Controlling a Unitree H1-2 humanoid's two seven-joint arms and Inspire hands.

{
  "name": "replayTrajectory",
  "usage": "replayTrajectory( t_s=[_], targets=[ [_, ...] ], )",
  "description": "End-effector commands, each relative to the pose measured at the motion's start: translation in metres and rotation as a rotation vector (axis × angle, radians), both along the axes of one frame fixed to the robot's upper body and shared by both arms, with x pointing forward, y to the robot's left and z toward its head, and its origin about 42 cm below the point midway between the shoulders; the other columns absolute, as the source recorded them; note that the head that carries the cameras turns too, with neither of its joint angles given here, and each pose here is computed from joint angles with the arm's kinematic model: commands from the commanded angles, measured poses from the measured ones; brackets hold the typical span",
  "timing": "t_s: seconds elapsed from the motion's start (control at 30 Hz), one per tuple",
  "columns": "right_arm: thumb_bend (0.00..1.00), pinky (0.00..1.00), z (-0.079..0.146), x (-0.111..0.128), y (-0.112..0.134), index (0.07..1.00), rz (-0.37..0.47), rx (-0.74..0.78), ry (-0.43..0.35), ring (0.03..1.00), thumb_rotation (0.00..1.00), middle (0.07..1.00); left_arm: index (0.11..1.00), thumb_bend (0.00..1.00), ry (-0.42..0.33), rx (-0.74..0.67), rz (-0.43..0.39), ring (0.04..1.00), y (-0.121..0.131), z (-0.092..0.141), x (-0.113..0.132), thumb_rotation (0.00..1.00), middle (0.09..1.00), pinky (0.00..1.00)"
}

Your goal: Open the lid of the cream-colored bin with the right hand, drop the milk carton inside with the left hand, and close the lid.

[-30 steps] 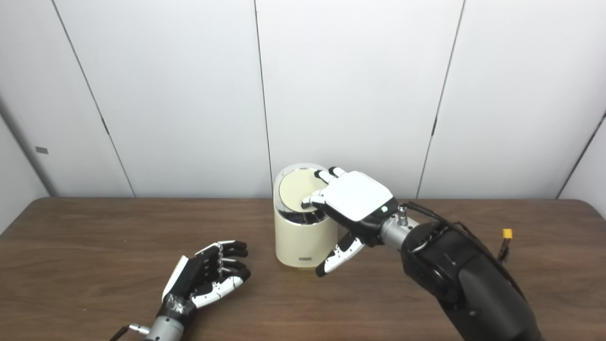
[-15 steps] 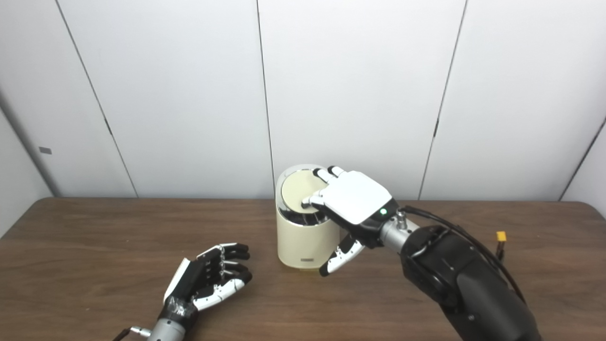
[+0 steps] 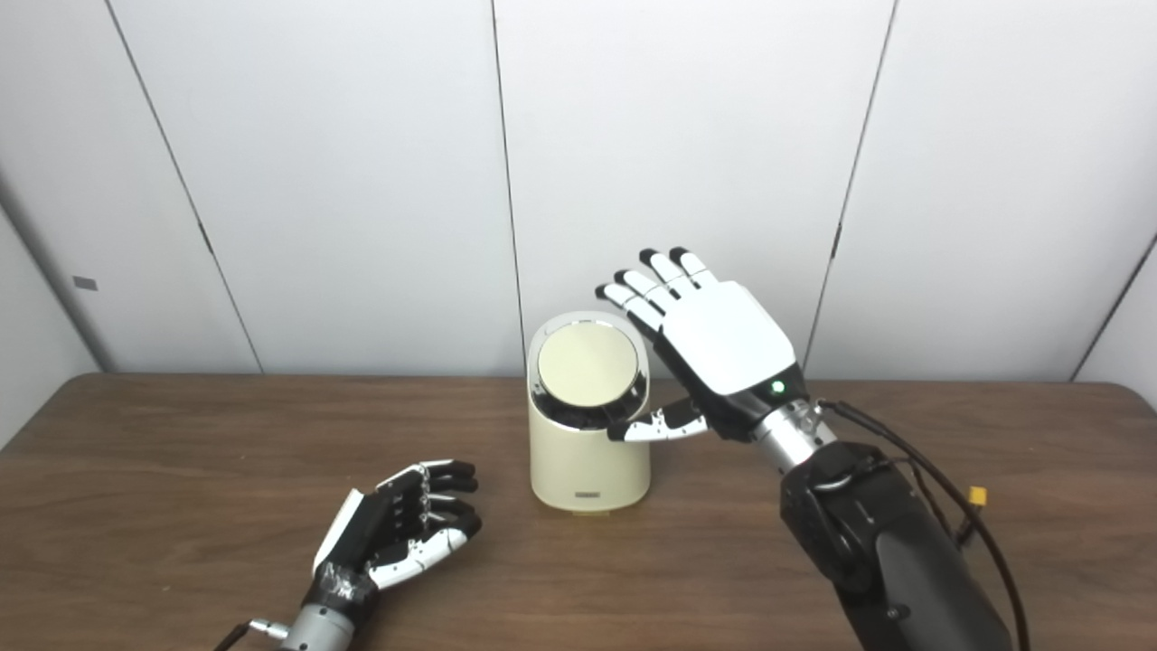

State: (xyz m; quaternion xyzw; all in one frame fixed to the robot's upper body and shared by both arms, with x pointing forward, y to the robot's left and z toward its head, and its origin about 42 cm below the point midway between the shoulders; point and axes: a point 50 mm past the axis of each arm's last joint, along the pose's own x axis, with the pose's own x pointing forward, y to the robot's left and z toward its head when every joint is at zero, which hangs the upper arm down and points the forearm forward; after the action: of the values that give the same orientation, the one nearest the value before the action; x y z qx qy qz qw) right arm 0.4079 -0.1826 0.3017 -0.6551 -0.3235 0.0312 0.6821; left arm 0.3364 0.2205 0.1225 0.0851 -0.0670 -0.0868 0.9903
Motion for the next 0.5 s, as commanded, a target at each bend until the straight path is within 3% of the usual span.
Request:
replayTrajectory(
  t_s=[0.0, 0.17, 0.23, 0.3, 0.37, 0.47],
  targets=[
    [0.68, 0.99, 0.021, 0.004, -0.004, 0.967, -0.022, 0.053, -0.069, 0.971, 0.51, 0.946, 0.741, 0.62, -0.055, 0.016, 0.0, 0.627, 0.002, 0.015, 0.007, 0.22, 0.715, 0.52],
    [0.75, 0.91, 0.014, 0.004, -0.015, 0.974, -0.05, 0.21, 0.071, 0.947, 0.43, 0.946, 0.741, 0.63, -0.062, 0.011, -0.006, 0.631, 0.001, 0.017, 0.007, 0.21, 0.716, 0.53],
    [0.75, 0.94, 0.007, 0.002, -0.022, 0.984, -0.042, 0.299, 0.164, 0.954, 0.4, 0.958, 0.741, 0.63, -0.067, 0.003, -0.012, 0.633, 0.001, 0.018, 0.007, 0.21, 0.716, 0.53],
    [0.76, 0.86, -0.001, 0.001, -0.028, 0.994, -0.03, 0.394, 0.256, 0.951, 0.36, 0.975, 0.747, 0.64, -0.079, -0.008, -0.02, 0.638, 0.002, 0.02, 0.008, 0.21, 0.72, 0.53],
    [0.78, 0.75, -0.009, -0.001, -0.034, 0.988, 0.01, 0.474, 0.323, 0.937, 0.33, 0.985, 0.748, 0.63, -0.097, -0.008, -0.028, 0.639, 0.002, 0.022, 0.009, 0.2, 0.719, 0.54],
    [0.8, 0.71, -0.02, -0.004, -0.041, 0.942, 0.095, 0.542, 0.36, 0.885, 0.27, 0.942, 0.746, 0.64, -0.124, -0.005, -0.035, 0.632, 0.004, 0.024, 0.01, 0.21, 0.716, 0.53]
  ],
)
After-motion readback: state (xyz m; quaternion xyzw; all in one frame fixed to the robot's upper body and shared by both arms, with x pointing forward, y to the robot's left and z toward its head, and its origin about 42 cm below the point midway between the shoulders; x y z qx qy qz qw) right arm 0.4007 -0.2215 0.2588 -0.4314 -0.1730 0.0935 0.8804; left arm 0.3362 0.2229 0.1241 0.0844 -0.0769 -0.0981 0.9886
